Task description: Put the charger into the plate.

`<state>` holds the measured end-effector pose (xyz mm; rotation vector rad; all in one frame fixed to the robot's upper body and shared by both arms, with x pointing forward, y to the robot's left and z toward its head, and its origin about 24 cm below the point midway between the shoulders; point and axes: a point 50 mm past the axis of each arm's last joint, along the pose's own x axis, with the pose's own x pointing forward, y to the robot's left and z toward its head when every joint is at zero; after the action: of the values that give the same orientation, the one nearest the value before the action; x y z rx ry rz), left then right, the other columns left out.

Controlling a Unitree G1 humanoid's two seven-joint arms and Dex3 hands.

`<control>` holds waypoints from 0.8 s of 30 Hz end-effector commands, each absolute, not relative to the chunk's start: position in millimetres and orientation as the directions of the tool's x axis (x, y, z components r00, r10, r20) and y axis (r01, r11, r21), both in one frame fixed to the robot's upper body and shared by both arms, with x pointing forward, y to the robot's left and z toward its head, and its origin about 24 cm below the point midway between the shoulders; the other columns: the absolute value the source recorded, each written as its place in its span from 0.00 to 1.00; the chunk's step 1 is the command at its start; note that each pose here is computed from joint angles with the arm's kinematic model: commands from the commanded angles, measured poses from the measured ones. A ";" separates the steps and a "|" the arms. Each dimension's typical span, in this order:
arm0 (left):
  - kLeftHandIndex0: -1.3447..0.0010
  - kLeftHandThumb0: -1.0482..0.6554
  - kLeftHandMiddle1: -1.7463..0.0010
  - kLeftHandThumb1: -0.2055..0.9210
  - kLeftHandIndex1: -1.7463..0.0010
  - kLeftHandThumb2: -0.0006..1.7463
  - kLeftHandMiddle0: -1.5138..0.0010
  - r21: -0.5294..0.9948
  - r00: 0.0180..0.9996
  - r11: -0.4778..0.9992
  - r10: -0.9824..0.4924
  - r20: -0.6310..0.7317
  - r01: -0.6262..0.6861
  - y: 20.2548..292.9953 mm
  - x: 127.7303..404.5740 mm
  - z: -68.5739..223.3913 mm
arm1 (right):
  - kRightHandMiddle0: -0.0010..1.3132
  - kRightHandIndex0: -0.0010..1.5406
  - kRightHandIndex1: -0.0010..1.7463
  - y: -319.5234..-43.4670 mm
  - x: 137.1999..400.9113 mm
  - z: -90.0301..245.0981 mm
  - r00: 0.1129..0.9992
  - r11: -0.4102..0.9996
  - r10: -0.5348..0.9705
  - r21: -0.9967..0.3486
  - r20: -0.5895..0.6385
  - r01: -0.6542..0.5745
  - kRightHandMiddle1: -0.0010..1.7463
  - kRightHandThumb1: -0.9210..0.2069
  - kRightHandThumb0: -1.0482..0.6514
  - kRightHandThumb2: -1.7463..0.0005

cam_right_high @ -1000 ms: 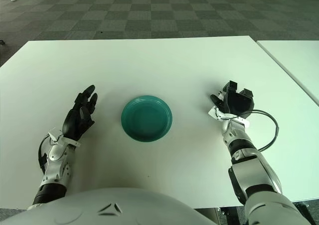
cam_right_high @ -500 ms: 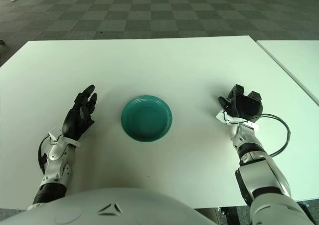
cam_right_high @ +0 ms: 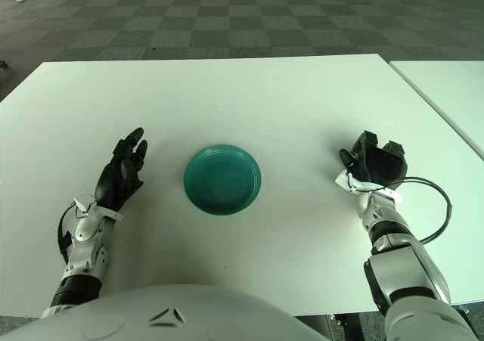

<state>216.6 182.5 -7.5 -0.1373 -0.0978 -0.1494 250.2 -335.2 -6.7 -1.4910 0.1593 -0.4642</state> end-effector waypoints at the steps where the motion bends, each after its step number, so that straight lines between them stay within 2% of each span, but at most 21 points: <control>1: 1.00 0.06 1.00 1.00 0.69 0.59 0.91 -0.176 0.994 0.979 -0.112 -0.016 0.108 184.7 205.0 -30.0 | 0.35 0.67 1.00 -344.5 214.9 -34.9 0.905 0.037 -0.425 -0.999 -0.008 0.009 1.00 0.36 0.37 0.39; 7: 1.00 0.06 1.00 1.00 0.69 0.59 0.91 -0.175 0.994 0.979 -0.111 -0.016 0.107 186.6 206.2 -29.9 | 0.35 0.68 1.00 -345.5 242.6 -5.2 0.916 0.021 -0.390 -0.994 0.092 0.108 1.00 0.36 0.37 0.38; 13: 1.00 0.06 1.00 1.00 0.69 0.59 0.91 -0.175 0.994 0.979 -0.111 -0.016 0.106 188.9 207.9 -29.5 | 0.35 0.67 1.00 -332.4 271.9 31.7 0.918 -0.028 -0.315 -0.969 0.240 0.244 1.00 0.36 0.37 0.39; 16: 1.00 0.06 1.00 1.00 0.69 0.59 0.91 -0.175 0.994 0.979 -0.110 -0.017 0.106 189.8 208.6 -29.5 | 0.35 0.67 1.00 -315.1 293.4 72.0 0.908 -0.064 -0.213 -0.933 0.360 0.355 1.00 0.36 0.37 0.39; 20: 1.00 0.06 1.00 1.00 0.69 0.59 0.91 -0.175 0.994 0.979 -0.110 -0.017 0.106 190.6 209.6 -29.2 | 0.36 0.67 1.00 -291.2 295.8 110.6 0.884 -0.089 -0.062 -0.885 0.463 0.457 1.00 0.37 0.37 0.38; 24: 1.00 0.06 1.00 1.00 0.69 0.59 0.91 -0.174 0.994 0.979 -0.110 -0.016 0.105 191.8 210.8 -28.6 | 0.36 0.67 1.00 -265.4 291.4 131.8 0.860 -0.100 0.078 -0.854 0.505 0.511 1.00 0.38 0.37 0.37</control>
<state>224.1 189.3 -2.0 -0.1260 -0.1211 -0.1347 291.3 -299.0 68.8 -1.5429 -0.1420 -0.4243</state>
